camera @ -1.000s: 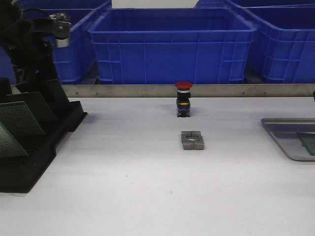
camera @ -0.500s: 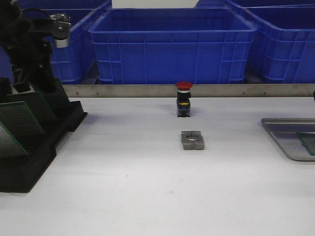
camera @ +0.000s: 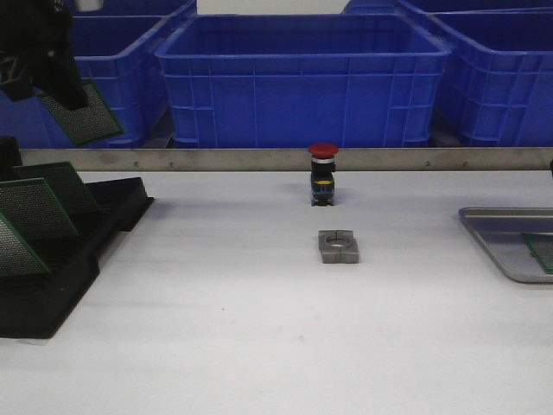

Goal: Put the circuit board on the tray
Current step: 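Grasp a second green board from the rack with the left gripper and lift, then move the right gripper to the held board and grasp its edge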

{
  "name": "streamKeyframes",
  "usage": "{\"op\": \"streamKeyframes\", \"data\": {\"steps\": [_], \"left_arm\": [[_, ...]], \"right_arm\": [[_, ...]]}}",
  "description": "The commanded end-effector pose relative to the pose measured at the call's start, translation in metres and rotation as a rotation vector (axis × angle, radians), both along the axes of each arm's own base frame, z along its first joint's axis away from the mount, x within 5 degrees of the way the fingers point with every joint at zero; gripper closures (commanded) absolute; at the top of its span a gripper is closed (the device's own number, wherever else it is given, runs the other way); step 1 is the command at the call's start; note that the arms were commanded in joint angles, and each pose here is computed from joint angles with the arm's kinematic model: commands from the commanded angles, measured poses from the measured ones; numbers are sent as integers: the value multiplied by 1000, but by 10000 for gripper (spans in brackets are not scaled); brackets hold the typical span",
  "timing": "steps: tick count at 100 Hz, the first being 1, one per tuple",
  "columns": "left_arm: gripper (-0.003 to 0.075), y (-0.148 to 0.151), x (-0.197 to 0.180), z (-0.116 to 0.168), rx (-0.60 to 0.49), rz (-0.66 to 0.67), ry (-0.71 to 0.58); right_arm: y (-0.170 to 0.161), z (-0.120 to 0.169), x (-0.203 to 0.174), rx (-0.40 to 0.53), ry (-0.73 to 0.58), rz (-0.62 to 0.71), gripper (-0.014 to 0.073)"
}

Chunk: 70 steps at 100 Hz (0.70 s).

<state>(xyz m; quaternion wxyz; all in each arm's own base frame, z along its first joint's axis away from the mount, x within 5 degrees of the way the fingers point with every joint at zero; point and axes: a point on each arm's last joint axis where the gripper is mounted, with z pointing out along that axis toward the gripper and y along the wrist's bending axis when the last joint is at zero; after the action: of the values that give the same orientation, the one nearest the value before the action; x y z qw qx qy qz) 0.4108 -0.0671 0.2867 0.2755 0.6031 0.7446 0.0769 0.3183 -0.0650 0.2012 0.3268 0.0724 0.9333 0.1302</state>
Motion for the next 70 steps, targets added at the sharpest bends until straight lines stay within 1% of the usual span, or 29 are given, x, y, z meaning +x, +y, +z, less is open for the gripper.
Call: {"op": "streamKeyframes", "data": {"steps": [1,15,29,44,57,61,70], "left_arm": [[741,-13,-14,38,-114,-15,-56],[740,-38,-27,36,-163,-121,37],[741,-68,-39,37,-247,-192,92],[741,-97,-50,40,-323,-252,117],[740,-117,-62,41,-353,-309,153],[741,-122,-65,42,-366,-323,166],[741,-131,-71,42,-382,-350,187]], "right_arm": [[0,24,1,-36,-87,22,69],[16,23,2,-69,-91,165,69],[41,23,2,-85,-97,333,69],[76,32,2,-59,-129,542,69],[106,45,3,-15,-209,705,69],[117,49,1,4,-241,770,69],[141,54,-5,7,-347,952,69]]}}
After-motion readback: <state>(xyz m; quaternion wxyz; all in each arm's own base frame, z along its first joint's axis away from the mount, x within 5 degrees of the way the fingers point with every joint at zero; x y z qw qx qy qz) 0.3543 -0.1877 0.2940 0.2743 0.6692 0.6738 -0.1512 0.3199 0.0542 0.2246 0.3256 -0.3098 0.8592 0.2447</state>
